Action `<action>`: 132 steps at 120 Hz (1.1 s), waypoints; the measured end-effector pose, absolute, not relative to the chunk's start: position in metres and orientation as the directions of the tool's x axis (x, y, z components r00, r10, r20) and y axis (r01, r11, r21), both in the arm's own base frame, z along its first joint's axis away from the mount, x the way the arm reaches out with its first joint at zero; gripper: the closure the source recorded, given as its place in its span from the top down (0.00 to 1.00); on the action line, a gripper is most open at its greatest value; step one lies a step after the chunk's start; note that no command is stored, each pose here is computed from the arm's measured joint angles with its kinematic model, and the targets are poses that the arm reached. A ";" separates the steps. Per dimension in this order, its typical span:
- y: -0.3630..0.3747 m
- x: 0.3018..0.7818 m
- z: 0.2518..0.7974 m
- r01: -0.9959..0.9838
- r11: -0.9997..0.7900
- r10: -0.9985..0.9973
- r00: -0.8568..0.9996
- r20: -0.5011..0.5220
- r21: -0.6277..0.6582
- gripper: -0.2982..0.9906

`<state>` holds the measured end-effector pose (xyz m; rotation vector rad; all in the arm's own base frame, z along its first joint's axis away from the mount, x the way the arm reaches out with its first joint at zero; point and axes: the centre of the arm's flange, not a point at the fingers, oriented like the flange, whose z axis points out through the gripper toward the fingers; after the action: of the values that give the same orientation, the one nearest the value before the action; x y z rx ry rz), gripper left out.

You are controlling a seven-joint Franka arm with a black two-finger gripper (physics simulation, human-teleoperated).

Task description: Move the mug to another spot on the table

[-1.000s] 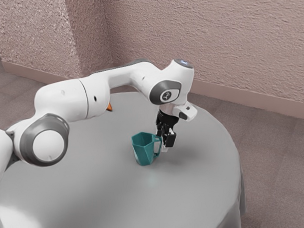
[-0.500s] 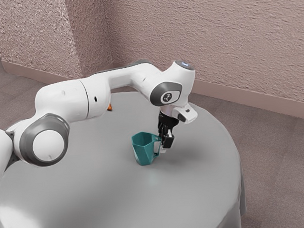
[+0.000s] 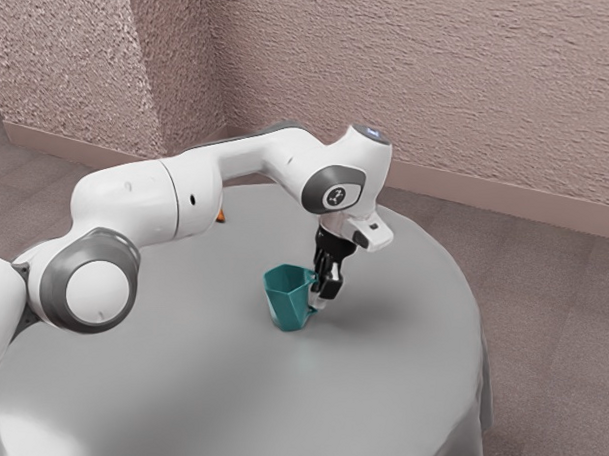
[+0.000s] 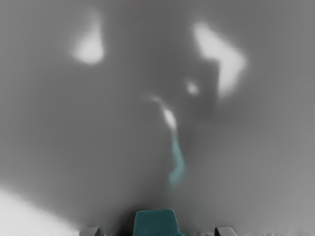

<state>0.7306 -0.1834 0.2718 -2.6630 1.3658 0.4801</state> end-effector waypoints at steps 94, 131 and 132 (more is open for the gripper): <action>-0.189 0.723 0.269 -0.850 -0.526 -0.777 0.472 -0.416 0.019 0.33; -0.187 0.721 0.272 -0.857 -0.515 -0.763 0.456 -0.459 0.004 0.31; -0.186 0.721 0.272 -0.857 -0.515 -0.762 0.456 -0.460 0.003 0.31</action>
<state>0.7213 -0.1863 0.2719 -2.4775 1.4027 0.6055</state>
